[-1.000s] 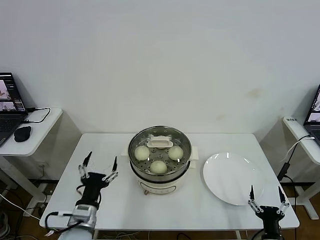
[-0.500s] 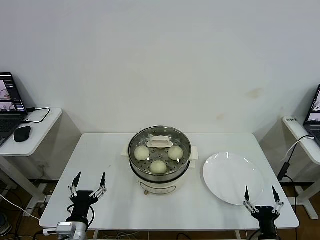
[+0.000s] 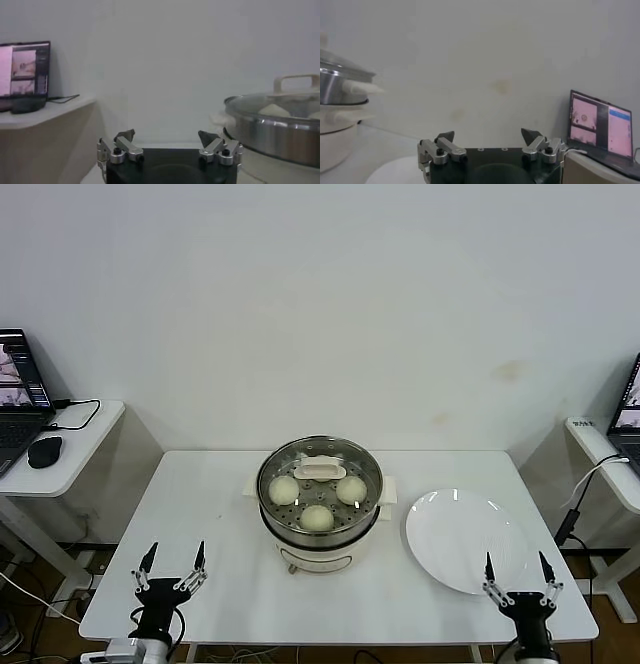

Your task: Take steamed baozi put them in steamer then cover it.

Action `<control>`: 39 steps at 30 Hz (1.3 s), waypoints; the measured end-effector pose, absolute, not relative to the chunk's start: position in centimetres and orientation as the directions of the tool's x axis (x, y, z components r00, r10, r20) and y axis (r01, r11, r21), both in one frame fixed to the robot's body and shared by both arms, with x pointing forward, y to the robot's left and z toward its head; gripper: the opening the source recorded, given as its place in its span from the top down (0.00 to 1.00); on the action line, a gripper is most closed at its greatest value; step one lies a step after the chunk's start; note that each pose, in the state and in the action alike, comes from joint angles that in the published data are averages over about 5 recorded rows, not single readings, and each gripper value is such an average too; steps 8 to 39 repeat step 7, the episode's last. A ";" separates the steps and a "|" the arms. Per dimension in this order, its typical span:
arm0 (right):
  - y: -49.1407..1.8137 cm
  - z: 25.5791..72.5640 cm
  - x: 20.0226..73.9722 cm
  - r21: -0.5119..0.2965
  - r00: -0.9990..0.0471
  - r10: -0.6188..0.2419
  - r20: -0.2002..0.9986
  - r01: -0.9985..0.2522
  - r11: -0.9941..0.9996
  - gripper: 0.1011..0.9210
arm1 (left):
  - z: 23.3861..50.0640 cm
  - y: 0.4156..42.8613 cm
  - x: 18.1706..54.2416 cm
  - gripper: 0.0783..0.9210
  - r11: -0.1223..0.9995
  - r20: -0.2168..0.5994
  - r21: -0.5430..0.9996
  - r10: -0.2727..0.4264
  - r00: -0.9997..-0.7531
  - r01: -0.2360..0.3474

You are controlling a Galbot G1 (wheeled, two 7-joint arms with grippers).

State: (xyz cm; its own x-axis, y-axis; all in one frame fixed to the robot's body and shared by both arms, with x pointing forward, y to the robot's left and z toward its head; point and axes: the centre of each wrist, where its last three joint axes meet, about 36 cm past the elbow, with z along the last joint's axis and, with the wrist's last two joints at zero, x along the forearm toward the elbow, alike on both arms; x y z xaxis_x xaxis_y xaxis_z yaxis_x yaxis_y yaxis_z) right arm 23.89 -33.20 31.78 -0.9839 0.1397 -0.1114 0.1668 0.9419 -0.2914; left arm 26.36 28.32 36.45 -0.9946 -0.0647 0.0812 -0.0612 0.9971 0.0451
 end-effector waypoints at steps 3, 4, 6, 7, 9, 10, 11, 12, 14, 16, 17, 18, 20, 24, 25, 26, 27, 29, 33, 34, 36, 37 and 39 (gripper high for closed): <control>-33.1 31.8 24.0 -0.288 -0.984 0.139 -0.113 0.166 0.943 0.12 | 36.3 28.4 26.3 0.12 0.997 0.089 0.040 -0.065 -0.994 -0.061; -33.1 31.8 24.0 -0.288 -0.984 0.138 -0.113 0.166 0.943 0.12 | 36.2 28.4 26.2 0.12 0.997 0.092 0.039 -0.064 -0.994 -0.060; -33.1 31.8 24.0 -0.287 -0.984 0.137 -0.112 0.164 0.944 0.12 | 36.2 28.4 26.2 0.12 0.998 0.096 0.038 -0.061 -0.993 -0.058; -33.1 31.8 24.0 -0.287 -0.984 0.136 -0.112 0.163 0.944 0.12 | 36.2 28.4 26.2 0.12 0.998 0.098 0.038 -0.061 -0.993 -0.057; -33.1 31.8 24.0 -0.287 -0.984 0.136 -0.112 0.163 0.944 0.12 | 36.2 28.4 26.2 0.12 0.998 0.098 0.038 -0.061 -0.993 -0.057; -33.1 31.8 24.0 -0.287 -0.984 0.136 -0.112 0.163 0.944 0.12 | 36.2 28.4 26.2 0.12 0.998 0.098 0.038 -0.061 -0.993 -0.057; -33.1 31.8 24.0 -0.287 -0.984 0.136 -0.112 0.163 0.944 0.12 | 36.2 28.4 26.2 0.12 0.998 0.098 0.038 -0.061 -0.993 -0.057; -33.1 31.8 24.0 -0.287 -0.984 0.136 -0.112 0.163 0.944 0.12 | 36.2 28.4 26.2 0.12 0.998 0.098 0.038 -0.061 -0.993 -0.057; -33.1 31.8 24.0 -0.287 -0.984 0.136 -0.112 0.163 0.944 0.12 | 36.2 28.4 26.2 0.12 0.998 0.098 0.038 -0.061 -0.993 -0.057; -33.1 31.8 24.0 -0.287 -0.984 0.136 -0.112 0.163 0.944 0.12 | 36.2 28.4 26.2 0.12 0.998 0.098 0.038 -0.061 -0.993 -0.057; -33.1 31.8 24.0 -0.287 -0.984 0.136 -0.112 0.163 0.944 0.12 | 36.2 28.4 26.2 0.12 0.998 0.098 0.038 -0.061 -0.993 -0.057; -33.1 31.8 24.0 -0.287 -0.984 0.136 -0.112 0.163 0.944 0.12 | 36.2 28.4 26.2 0.12 0.998 0.098 0.038 -0.061 -0.993 -0.057; -33.1 31.8 24.0 -0.287 -0.984 0.136 -0.112 0.163 0.944 0.12 | 36.2 28.4 26.2 0.12 0.998 0.098 0.038 -0.061 -0.993 -0.057; -33.1 31.8 24.0 -0.287 -0.984 0.136 -0.112 0.163 0.944 0.12 | 36.2 28.4 26.2 0.12 0.998 0.098 0.038 -0.061 -0.993 -0.057; -33.1 31.8 24.0 -0.287 -0.984 0.136 -0.112 0.163 0.944 0.12 | 36.2 28.4 26.2 0.12 0.998 0.098 0.038 -0.061 -0.993 -0.057; -33.1 31.8 24.0 -0.287 -0.984 0.136 -0.112 0.163 0.944 0.12 | 36.2 28.4 26.2 0.12 0.998 0.098 0.038 -0.061 -0.993 -0.057; -33.1 31.8 24.0 -0.287 -0.984 0.136 -0.112 0.163 0.944 0.12 | 36.2 28.4 26.2 0.12 0.998 0.098 0.038 -0.061 -0.993 -0.057; -33.1 31.8 24.0 -0.287 -0.984 0.136 -0.112 0.163 0.944 0.12 | 36.2 28.4 26.2 0.12 0.998 0.098 0.038 -0.061 -0.993 -0.057; -33.1 31.8 24.0 -0.287 -0.984 0.136 -0.112 0.163 0.944 0.12 | 36.2 28.4 26.2 0.12 0.998 0.098 0.038 -0.061 -0.993 -0.057; -33.1 31.8 24.0 -0.287 -0.984 0.136 -0.112 0.163 0.944 0.12 | 36.2 28.4 26.2 0.12 0.998 0.098 0.038 -0.061 -0.993 -0.057; -33.1 31.8 24.0 -0.287 -0.984 0.136 -0.112 0.163 0.944 0.12 | 36.2 28.4 26.2 0.12 0.998 0.098 0.038 -0.061 -0.993 -0.057; -33.1 31.8 24.0 -0.287 -0.984 0.136 -0.112 0.163 0.944 0.12 | 36.2 28.4 26.2 0.12 0.998 0.098 0.038 -0.061 -0.993 -0.057; -33.1 31.8 24.0 -0.287 -0.984 0.136 -0.112 0.163 0.944 0.12 | 36.2 28.4 26.2 0.12 0.998 0.098 0.038 -0.061 -0.993 -0.057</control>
